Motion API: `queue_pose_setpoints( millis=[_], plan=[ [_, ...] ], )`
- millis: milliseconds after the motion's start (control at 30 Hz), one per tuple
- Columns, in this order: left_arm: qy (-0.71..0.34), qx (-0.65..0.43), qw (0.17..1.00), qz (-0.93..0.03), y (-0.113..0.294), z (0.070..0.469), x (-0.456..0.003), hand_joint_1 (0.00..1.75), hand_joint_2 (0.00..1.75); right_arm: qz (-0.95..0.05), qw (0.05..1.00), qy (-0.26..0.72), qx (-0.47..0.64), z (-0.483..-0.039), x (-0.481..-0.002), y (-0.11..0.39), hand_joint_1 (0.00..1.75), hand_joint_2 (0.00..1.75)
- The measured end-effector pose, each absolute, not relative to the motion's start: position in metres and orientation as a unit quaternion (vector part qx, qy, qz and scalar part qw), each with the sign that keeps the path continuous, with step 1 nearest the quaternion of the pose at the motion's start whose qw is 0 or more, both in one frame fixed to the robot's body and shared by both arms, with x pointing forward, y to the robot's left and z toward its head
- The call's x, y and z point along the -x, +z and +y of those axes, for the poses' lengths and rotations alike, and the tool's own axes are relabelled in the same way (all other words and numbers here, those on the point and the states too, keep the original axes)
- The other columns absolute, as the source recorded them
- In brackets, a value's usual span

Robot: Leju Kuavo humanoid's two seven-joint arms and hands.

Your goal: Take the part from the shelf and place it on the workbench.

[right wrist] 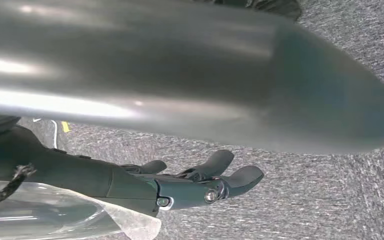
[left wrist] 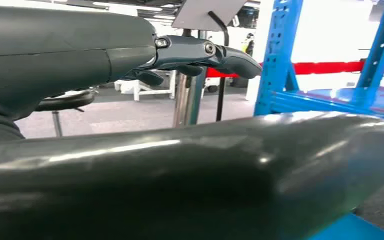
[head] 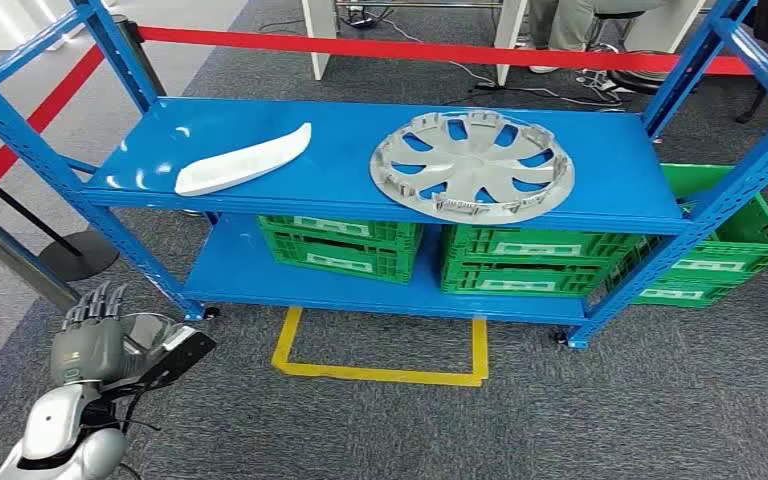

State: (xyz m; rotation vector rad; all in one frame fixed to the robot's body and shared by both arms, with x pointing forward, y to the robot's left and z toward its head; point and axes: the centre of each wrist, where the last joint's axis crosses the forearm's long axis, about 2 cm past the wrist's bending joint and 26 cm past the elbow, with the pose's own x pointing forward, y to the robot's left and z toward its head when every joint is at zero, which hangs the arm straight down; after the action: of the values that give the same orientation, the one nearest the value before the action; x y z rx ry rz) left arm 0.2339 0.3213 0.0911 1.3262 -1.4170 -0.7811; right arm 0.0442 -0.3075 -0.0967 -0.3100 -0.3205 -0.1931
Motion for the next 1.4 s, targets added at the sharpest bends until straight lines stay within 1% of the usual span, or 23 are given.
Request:
queue_pose_setpoints(
  millis=[433,733,1400],
  plan=[
    [-0.326,-0.555,0.485,-0.592,0.099,0.318,-0.245,0.0,0.0,-0.158,0.971,-0.088,0.153,-0.307,-0.045,-0.097,0.0,0.0],
    [-0.316,-0.563,0.479,-0.594,0.113,0.324,-0.262,0.0,0.0,-0.13,0.979,-0.075,0.138,-0.304,-0.039,-0.096,0.0,0.0],
    [-0.316,-0.561,0.484,-0.593,0.11,0.326,-0.258,0.0,0.0,-0.131,0.978,-0.084,0.14,-0.302,-0.037,-0.096,0.0,0.0]
  ],
)
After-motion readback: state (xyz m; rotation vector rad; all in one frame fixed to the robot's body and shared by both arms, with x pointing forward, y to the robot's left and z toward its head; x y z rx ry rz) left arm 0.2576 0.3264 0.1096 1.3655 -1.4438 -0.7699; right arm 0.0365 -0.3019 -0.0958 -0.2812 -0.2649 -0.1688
